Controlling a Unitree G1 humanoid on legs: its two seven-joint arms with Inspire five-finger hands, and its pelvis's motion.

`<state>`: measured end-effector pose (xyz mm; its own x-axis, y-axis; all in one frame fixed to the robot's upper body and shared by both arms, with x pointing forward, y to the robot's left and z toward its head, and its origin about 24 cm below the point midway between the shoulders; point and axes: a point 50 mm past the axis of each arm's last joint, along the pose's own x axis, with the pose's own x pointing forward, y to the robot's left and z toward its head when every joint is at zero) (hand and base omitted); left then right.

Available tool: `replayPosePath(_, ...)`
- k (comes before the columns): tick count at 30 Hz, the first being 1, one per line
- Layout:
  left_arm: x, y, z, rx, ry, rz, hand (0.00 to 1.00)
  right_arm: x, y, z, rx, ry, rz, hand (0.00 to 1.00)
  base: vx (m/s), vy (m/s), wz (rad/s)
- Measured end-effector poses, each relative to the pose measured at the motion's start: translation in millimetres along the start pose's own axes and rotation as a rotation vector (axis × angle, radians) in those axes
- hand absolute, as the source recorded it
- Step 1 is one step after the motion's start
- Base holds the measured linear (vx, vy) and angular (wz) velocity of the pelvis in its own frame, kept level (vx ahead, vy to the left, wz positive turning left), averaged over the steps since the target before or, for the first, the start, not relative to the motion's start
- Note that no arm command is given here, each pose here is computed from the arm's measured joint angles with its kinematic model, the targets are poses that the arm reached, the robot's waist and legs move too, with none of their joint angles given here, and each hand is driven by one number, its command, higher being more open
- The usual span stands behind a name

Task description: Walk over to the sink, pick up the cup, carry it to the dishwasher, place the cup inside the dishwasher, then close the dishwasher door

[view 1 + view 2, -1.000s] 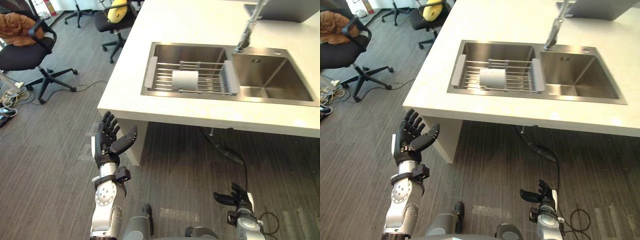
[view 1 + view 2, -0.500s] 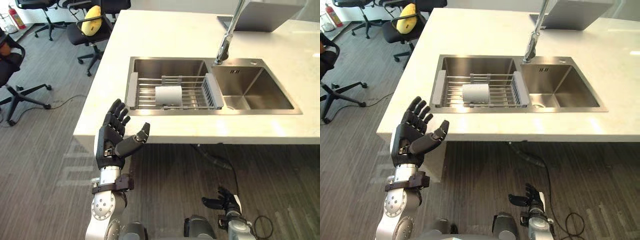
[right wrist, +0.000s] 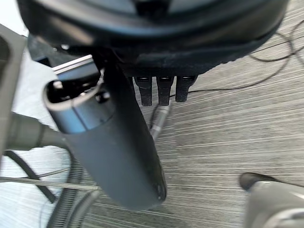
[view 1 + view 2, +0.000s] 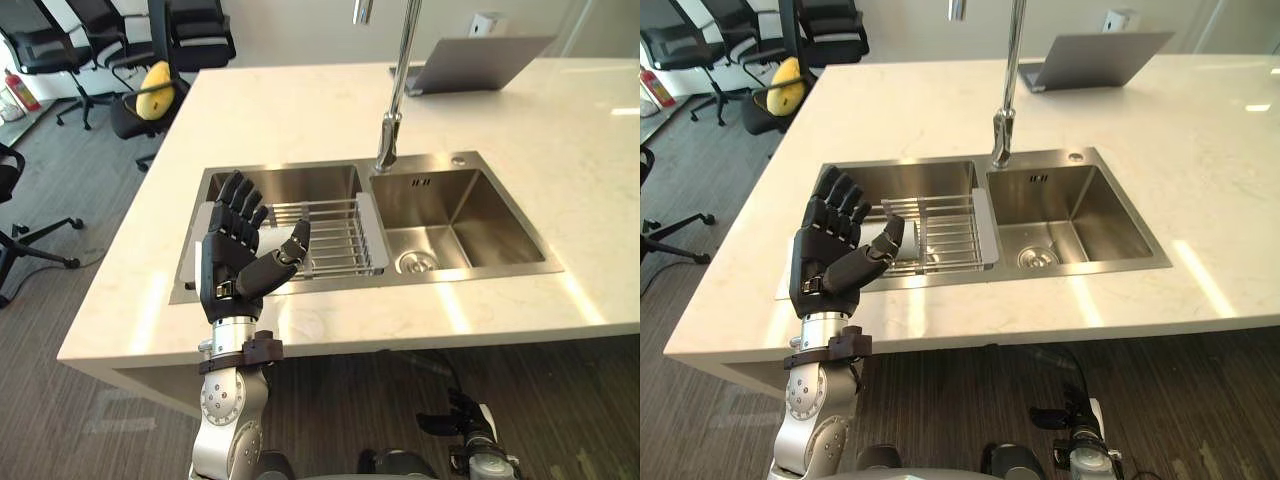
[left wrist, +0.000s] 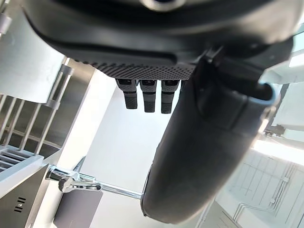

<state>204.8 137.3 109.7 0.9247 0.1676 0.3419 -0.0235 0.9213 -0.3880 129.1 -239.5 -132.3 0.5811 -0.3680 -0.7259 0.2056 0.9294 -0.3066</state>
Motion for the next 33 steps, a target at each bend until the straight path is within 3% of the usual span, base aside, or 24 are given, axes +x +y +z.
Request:
replayPosePath(10,7,29,-6,0.094,0.020,0.128,0.90,0,-3,-12,0.068,0.067,-0.026,0.90,0.14,0.131,-0.02)
replayPosePath(22,12,24,-4,0.179,0.026,0.016,0.90,0,4,-11,0.082,0.064,-0.001,0.90,0.06,-0.034,-0.01)
replayPosePath(33,32,38,-20,0.450,0.097,-0.117,0.90,0,7,-8,0.065,0.052,0.043,0.90,0.02,-0.010,-0.03)
